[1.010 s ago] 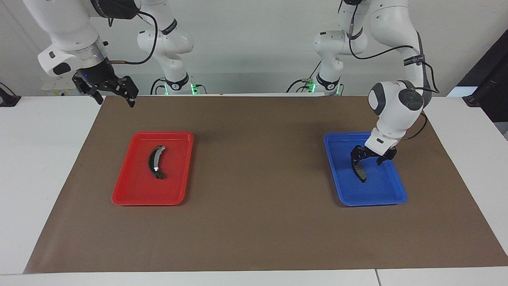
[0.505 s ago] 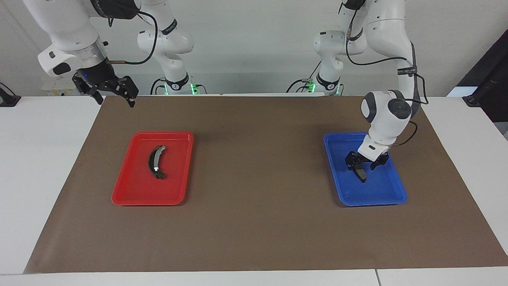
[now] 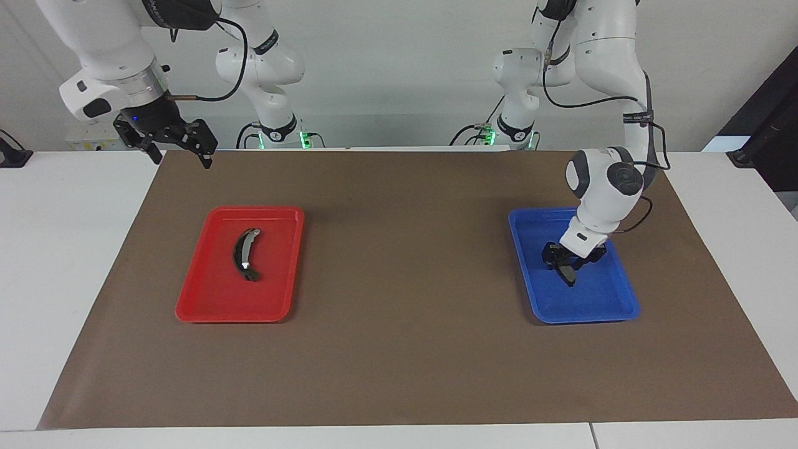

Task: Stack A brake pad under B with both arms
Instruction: 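Reach into the blue tray and grasp the flat brake pad with the left gripper, then place the flat pad mid-table while the right gripper grasps the curved pad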

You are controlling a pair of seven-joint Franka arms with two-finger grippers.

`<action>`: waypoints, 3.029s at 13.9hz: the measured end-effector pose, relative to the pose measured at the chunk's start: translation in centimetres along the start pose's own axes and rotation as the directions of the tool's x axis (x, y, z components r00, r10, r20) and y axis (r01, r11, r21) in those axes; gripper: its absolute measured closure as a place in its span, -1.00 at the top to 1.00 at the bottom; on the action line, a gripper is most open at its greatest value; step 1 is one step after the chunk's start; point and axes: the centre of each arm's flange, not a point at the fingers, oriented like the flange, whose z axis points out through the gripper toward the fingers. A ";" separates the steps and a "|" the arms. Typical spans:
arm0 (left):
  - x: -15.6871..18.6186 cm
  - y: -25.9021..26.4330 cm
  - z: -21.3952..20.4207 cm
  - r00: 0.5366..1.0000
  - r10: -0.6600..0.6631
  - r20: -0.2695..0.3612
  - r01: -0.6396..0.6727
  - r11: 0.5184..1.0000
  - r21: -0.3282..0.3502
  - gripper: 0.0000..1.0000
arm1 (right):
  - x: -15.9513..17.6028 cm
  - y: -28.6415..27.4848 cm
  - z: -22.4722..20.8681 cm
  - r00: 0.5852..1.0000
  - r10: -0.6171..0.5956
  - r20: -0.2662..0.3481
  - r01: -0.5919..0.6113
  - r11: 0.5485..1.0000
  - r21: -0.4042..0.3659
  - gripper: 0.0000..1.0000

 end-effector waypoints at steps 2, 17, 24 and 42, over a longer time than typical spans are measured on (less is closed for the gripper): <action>-0.3 0.0 -0.8 1.000 0.000 0.026 0.000 1.000 -0.001 -0.23 | 0.0 0.0 0.0 1.000 0.000 0.000 0.000 1.000 0.000 1.00; -1.5 26.1 -8.7 0.996 0.024 -0.089 -0.028 0.999 -0.046 -0.23 | -0.5 0.5 12.9 0.996 -0.071 -0.049 0.071 0.997 0.007 1.00; -3.8 35.6 -2.5 0.997 0.065 -0.039 -0.067 0.996 -0.056 -0.23 | -0.6 0.6 28.7 0.968 -0.221 -0.114 0.224 0.975 0.011 1.00; -1.6 30.7 -6.3 0.999 -0.016 0.031 0.016 1.000 -0.017 1.00 | -0.7 0.0 34.8 0.929 -0.358 -0.094 0.362 0.932 0.022 -0.13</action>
